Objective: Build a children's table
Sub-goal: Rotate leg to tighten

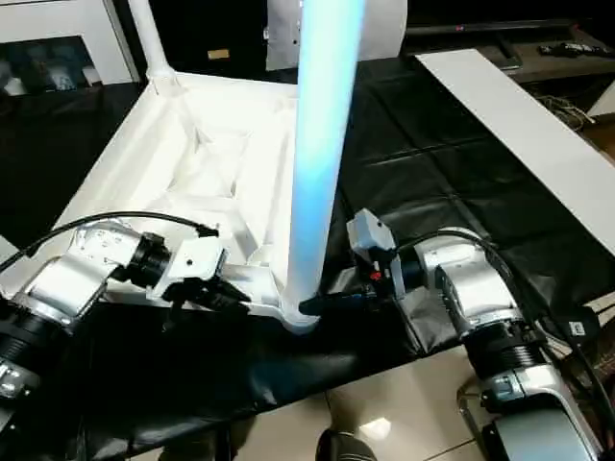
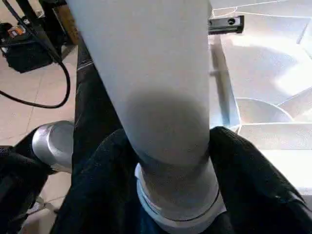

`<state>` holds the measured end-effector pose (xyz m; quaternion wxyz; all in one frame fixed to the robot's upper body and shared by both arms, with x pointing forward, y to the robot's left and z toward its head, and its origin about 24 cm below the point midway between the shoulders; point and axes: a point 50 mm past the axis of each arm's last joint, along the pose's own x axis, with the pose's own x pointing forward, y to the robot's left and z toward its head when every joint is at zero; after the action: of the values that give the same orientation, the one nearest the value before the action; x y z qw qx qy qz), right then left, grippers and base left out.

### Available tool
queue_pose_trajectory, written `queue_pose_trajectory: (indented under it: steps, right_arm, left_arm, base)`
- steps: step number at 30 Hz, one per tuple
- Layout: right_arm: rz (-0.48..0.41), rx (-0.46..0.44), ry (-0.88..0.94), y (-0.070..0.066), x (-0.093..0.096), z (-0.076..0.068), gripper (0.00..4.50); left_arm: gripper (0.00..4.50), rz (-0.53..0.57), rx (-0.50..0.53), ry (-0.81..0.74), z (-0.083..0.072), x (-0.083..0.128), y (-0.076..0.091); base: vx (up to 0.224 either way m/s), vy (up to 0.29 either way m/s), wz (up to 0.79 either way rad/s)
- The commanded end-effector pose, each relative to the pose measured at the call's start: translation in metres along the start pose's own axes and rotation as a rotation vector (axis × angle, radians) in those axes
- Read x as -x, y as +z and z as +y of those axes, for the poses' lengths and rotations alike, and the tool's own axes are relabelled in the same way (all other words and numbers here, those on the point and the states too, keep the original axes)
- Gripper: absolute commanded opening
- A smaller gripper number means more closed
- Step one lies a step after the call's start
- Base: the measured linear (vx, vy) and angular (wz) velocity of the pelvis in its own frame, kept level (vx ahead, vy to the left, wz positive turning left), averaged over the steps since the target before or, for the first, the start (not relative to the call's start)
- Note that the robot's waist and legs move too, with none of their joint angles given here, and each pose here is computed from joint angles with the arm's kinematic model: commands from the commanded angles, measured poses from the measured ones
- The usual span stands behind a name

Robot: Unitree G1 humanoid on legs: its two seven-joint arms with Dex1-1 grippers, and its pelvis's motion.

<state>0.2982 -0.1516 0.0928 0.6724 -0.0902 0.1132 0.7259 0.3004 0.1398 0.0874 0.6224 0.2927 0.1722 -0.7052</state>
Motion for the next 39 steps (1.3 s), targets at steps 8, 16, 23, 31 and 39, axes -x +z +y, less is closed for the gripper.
queue_pose_trajectory:
  steps: [8, 16, 23, 31, 39]
  right_arm:
    - [-0.011, -0.035, 0.079, -0.004, -0.007, 0.008, 1.93]
    - [-0.080, -0.160, -0.132, -0.014, -0.031, 0.020, 1.93]
    - [-0.146, -0.284, -0.470, -0.009, -0.070, 0.005, 1.93]
    - [-0.200, -0.406, -0.856, -0.002, -0.099, -0.021, 1.92]
    - [-0.225, -0.373, -1.005, 0.008, -0.113, -0.027, 2.78]
  left_arm:
    - [0.00, 0.018, 0.000, -0.078, -0.006, -0.012, -0.002]
    - [0.00, -0.095, 0.189, 0.139, 0.000, -0.025, 0.009]
    - [0.00, -0.204, 0.328, 0.345, 0.014, -0.050, 0.035]
    - [0.00, -0.216, 0.427, 0.556, 0.033, -0.067, 0.054]
    - [0.00, -0.122, 0.390, 0.663, 0.037, -0.071, 0.055]
  base:
    - [0.000, 0.000, 0.00]
    - [0.000, 0.000, 0.00]
    - [-0.038, 0.010, -0.09]
    - [-0.011, 0.009, -0.05]
    - [0.000, 0.000, 0.00]
